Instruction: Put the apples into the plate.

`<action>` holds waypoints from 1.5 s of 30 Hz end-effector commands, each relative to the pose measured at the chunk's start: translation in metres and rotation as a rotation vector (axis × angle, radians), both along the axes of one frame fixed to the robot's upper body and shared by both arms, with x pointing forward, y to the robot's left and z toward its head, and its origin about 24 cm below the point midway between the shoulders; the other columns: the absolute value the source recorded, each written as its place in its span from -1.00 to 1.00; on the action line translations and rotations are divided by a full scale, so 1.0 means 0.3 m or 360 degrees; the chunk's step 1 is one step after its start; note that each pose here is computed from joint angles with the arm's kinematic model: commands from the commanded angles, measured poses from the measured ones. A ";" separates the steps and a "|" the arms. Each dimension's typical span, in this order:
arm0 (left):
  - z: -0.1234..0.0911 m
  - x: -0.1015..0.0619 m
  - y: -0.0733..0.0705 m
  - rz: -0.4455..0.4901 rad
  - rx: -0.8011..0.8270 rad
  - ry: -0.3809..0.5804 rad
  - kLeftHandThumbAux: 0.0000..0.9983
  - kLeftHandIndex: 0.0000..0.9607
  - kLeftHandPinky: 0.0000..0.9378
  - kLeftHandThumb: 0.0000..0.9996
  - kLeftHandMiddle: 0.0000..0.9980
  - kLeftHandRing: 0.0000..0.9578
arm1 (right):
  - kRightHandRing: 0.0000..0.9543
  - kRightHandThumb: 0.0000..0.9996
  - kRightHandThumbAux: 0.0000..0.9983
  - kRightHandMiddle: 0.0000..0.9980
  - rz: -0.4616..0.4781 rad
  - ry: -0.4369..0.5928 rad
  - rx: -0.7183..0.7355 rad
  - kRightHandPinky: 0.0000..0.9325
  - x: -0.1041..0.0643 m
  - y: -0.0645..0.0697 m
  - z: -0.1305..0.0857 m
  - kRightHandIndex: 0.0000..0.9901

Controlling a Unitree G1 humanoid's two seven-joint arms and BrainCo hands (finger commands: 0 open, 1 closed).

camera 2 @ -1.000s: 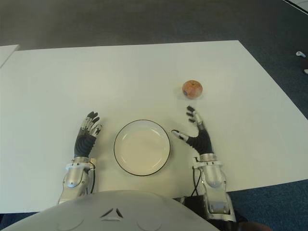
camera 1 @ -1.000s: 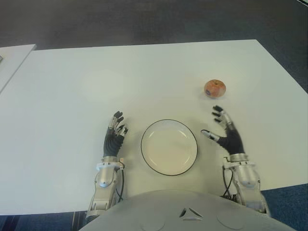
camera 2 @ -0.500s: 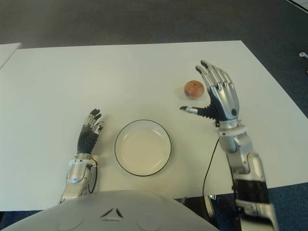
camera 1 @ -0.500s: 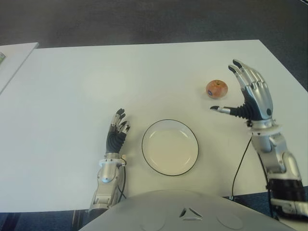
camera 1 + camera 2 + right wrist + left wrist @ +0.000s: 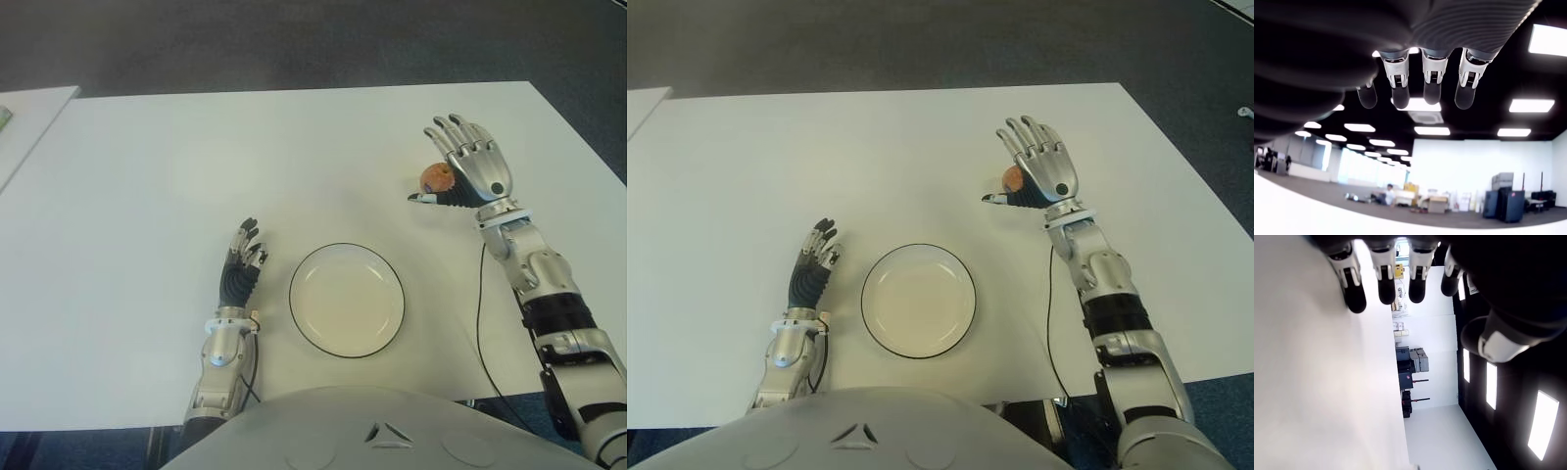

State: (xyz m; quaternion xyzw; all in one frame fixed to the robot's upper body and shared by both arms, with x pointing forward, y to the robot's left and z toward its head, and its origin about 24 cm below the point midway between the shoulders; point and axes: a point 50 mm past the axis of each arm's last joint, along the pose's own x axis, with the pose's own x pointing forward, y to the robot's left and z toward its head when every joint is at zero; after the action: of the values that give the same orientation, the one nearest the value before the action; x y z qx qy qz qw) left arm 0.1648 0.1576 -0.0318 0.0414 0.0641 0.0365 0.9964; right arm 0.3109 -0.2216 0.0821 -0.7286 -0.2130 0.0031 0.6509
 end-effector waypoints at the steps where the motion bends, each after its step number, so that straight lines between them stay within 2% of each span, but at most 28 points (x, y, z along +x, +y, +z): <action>1: -0.103 -0.078 0.011 0.0033 0.0006 0.0317 0.05 -0.91 -0.67 -0.85 -0.82 -0.79 | -1.00 -0.19 -0.31 -0.98 -0.0041 0.0090 -0.0055 -1.00 0.019 -0.030 -0.026 -0.92; 11: -0.100 -0.082 0.018 0.0034 0.0017 0.0286 0.00 -0.89 -0.65 -0.86 -0.81 -0.79 | -1.00 -0.36 -0.44 -1.00 -0.0096 0.0252 -0.0034 -1.00 0.084 -0.019 -0.048 -1.00; 18: -0.104 -0.084 0.021 0.0033 0.0017 0.0291 -0.02 -0.89 -0.67 -0.86 -0.83 -0.80 | -1.00 -0.41 -0.45 -1.00 -0.0169 0.0388 0.0005 -1.00 0.125 -0.032 -0.082 -1.00; 29: -0.109 -0.094 0.027 0.0044 -0.0007 0.0299 0.02 -0.86 -0.62 -0.85 -0.81 -0.77 | -1.00 -0.46 -0.40 -1.00 -0.0242 0.0489 0.0026 -1.00 0.140 -0.039 -0.108 -1.00; 45: -0.112 -0.098 0.030 0.0036 -0.0011 0.0313 0.03 -0.89 -0.63 -0.85 -0.82 -0.78 | -1.00 -0.45 -0.39 -1.00 -0.0354 0.0564 0.0005 -1.00 0.133 -0.083 -0.129 -1.00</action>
State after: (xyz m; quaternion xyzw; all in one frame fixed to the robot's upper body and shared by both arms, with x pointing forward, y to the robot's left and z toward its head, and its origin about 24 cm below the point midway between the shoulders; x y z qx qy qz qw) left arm 0.1642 0.1626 -0.0317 0.0344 0.0519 0.0417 0.9972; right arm 0.3485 -0.2462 0.0414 -0.7339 -0.0185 0.0611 0.6762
